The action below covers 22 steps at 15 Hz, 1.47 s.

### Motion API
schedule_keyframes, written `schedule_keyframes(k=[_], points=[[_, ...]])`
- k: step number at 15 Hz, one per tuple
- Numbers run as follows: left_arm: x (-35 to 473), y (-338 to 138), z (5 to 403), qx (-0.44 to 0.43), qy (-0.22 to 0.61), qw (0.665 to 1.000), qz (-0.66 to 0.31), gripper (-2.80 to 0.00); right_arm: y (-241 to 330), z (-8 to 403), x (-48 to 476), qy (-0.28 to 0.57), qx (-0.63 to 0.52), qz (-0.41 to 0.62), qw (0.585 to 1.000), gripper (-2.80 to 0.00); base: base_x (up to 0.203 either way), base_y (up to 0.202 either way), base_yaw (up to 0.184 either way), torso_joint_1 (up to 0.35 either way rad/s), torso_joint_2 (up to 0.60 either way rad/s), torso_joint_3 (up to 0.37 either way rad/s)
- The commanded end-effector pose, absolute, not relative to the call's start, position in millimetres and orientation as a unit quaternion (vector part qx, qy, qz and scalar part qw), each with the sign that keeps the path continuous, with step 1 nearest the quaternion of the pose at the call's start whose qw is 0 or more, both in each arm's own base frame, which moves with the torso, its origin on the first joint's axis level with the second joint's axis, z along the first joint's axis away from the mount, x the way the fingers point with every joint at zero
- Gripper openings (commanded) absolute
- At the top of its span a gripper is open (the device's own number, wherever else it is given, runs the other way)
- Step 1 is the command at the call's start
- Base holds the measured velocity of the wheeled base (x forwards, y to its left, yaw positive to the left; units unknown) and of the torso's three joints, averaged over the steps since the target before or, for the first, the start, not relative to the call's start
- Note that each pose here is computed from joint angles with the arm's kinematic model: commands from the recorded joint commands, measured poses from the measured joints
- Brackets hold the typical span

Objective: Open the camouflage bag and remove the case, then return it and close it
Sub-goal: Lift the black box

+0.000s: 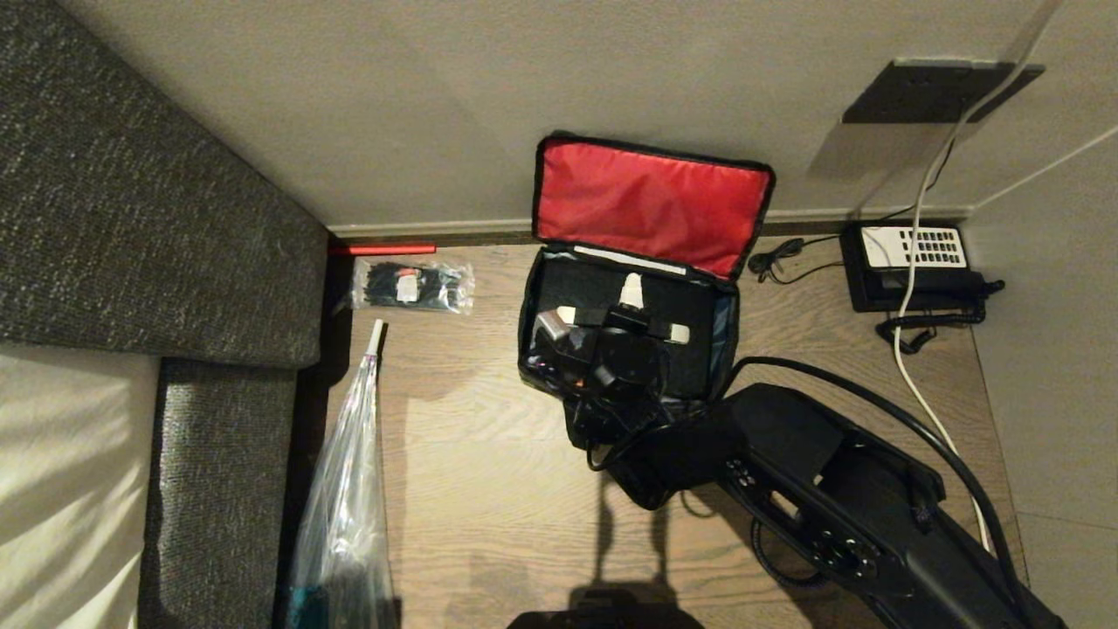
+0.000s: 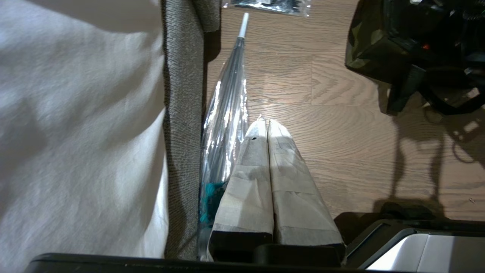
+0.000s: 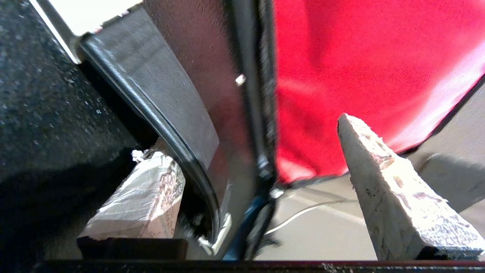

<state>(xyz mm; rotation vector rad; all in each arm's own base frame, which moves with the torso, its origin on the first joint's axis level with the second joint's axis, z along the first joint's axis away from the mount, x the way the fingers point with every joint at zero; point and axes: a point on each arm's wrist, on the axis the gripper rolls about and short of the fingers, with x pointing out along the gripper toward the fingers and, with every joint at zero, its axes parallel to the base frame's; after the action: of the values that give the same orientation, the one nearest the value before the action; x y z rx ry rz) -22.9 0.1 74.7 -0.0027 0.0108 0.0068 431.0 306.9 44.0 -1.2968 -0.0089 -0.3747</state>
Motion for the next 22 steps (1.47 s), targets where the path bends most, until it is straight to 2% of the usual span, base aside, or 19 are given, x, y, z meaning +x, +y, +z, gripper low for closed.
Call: schedule_keyframes(k=[1,5,16,17,22], points=[[-23.2,0.1,74.6,-0.002,0.004,1.0,0.004,-2.8,291.0,33.4,449.4,0.016,-0.618,-0.189,0.763,0.0,0.0,0.0,0.0,0.0,0.0,0.0],[-23.2,0.1,74.6,-0.002,0.004,1.0,0.004,-2.8,282.4,28.8,458.7,0.024,-0.637,-0.203,0.744,0.0,0.0,0.0,0.0,0.0,0.0,0.0],[-23.2,0.1,74.7,-0.002,0.003,1.0,0.004,-2.8,276.6,17.4,465.4,0.03,-0.64,-0.207,0.739,0.0,0.0,0.0,0.0,0.0,0.0,0.0],[-23.2,0.1,74.6,-0.002,0.004,1.0,0.004,-2.8,276.0,17.3,465.7,0.03,-0.64,-0.207,0.739,-2.8,0.0,0.0,0.0,0.0,0.0,0.0],[-23.2,0.1,74.6,-0.002,0.004,1.0,0.004,-2.8,277.0,12.6,464.2,0.031,-0.637,-0.204,0.742,-2.8,0.0,0.0,0.0,0.0,0.0,0.0]])
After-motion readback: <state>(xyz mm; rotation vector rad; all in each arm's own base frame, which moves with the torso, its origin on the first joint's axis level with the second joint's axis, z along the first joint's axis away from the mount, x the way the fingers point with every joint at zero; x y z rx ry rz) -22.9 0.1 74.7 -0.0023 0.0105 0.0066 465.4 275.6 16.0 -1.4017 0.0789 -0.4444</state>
